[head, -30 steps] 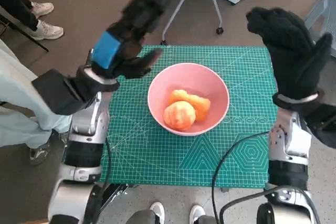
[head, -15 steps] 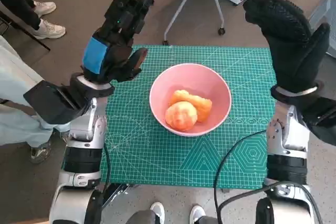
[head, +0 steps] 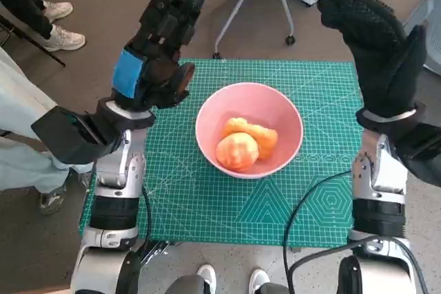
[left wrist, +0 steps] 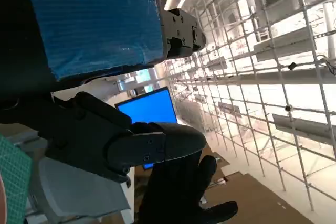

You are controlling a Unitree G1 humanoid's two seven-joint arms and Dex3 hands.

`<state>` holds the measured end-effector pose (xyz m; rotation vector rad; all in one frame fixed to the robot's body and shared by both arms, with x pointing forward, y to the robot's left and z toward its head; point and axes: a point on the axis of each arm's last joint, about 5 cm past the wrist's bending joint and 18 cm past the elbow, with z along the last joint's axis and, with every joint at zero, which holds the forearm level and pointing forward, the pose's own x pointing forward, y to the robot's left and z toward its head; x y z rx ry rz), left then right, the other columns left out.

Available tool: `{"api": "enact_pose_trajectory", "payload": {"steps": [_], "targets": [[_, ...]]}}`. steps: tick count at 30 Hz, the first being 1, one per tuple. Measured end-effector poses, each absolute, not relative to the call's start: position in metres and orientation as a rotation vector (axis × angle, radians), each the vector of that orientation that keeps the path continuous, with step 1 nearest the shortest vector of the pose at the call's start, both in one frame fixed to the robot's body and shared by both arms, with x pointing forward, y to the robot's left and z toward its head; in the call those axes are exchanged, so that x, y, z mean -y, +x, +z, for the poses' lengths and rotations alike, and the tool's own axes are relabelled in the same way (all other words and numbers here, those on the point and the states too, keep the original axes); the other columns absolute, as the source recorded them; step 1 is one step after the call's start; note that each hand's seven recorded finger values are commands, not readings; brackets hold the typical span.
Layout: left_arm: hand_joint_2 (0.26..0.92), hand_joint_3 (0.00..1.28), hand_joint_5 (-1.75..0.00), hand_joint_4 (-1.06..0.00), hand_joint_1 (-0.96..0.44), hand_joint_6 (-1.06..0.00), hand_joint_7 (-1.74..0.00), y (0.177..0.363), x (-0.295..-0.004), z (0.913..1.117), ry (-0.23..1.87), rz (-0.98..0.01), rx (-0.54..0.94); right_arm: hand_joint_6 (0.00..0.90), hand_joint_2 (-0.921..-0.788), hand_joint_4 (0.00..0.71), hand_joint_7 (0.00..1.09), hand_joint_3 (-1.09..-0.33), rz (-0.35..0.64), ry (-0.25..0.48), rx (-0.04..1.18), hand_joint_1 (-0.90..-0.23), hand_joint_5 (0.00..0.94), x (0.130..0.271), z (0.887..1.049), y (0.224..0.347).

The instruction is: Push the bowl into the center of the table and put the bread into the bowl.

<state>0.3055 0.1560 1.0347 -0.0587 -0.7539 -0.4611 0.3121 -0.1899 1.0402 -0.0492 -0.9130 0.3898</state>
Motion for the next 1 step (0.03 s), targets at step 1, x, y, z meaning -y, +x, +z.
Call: {"api": "enact_pose_trajectory", "payload": {"steps": [1], "targets": [[0.921, 0.51, -0.01, -0.09, -0.78, 0.0, -0.49, 0.3055, -0.156, 1.0347, -0.059, -0.461, 0.754, 0.204, -0.921, 0.188, 0.18, -0.733, 0.391, -0.051, 0.912, -0.692, 0.0, 0.19, 1.0407, 0.3121]]}}
